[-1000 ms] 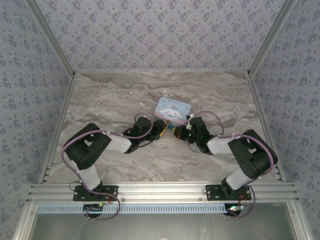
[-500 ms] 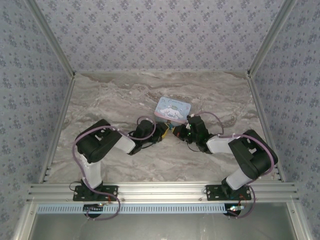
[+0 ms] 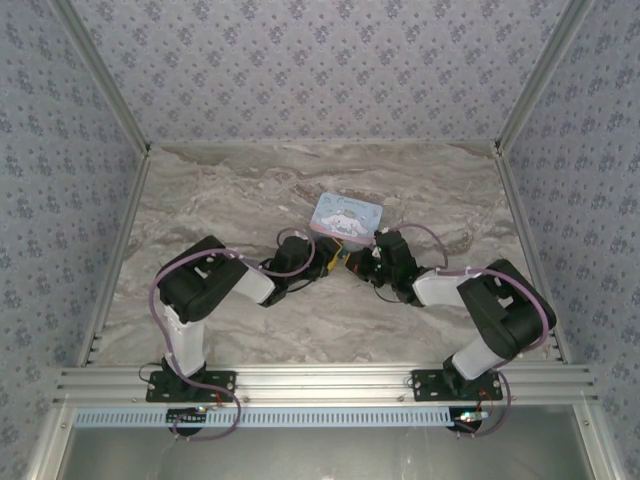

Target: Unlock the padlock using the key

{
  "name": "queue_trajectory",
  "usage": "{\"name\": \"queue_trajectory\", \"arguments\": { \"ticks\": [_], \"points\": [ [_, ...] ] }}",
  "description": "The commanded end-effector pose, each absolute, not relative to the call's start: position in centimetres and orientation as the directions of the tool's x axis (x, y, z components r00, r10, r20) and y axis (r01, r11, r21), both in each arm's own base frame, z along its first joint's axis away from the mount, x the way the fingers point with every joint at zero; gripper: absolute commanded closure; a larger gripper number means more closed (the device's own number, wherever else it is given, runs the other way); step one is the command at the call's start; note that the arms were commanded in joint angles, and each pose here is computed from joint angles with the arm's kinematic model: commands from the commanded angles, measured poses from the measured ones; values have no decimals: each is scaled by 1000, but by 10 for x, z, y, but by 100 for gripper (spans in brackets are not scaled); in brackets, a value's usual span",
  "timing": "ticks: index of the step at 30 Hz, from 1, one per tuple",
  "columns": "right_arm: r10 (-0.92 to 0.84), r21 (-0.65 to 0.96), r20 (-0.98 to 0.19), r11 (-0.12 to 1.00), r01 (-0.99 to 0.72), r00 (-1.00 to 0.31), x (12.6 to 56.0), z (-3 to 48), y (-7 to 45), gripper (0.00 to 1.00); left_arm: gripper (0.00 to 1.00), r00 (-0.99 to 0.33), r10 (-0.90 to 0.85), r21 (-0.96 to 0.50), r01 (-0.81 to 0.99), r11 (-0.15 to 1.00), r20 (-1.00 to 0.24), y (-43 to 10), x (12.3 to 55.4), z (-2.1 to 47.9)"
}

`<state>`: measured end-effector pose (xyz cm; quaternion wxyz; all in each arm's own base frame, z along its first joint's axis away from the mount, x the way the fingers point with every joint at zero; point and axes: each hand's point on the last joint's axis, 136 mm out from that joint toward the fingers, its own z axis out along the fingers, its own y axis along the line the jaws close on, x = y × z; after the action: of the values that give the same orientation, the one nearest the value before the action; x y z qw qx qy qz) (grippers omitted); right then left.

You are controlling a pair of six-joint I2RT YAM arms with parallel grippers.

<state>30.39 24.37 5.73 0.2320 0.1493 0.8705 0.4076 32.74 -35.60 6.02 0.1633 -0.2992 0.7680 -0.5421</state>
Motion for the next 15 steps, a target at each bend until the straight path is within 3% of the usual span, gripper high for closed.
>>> {"name": "queue_trajectory", "arguments": {
  "ticks": [1, 10, 15],
  "points": [
    [461, 804, -286, 592, 51, -840, 309, 77, 251, 100, 60, -767, -637, -943, -261, 208, 72, -365, 333, 67],
    [469, 813, -276, 579, 57, -839, 310, 81, 252, 100, 68, -768, -636, -944, -263, 201, 78, -368, 335, 67],
    [474, 819, -274, 571, 55, -837, 310, 85, 251, 100, 82, -769, -636, -945, -255, 203, 71, -368, 335, 70]
  ]
}}
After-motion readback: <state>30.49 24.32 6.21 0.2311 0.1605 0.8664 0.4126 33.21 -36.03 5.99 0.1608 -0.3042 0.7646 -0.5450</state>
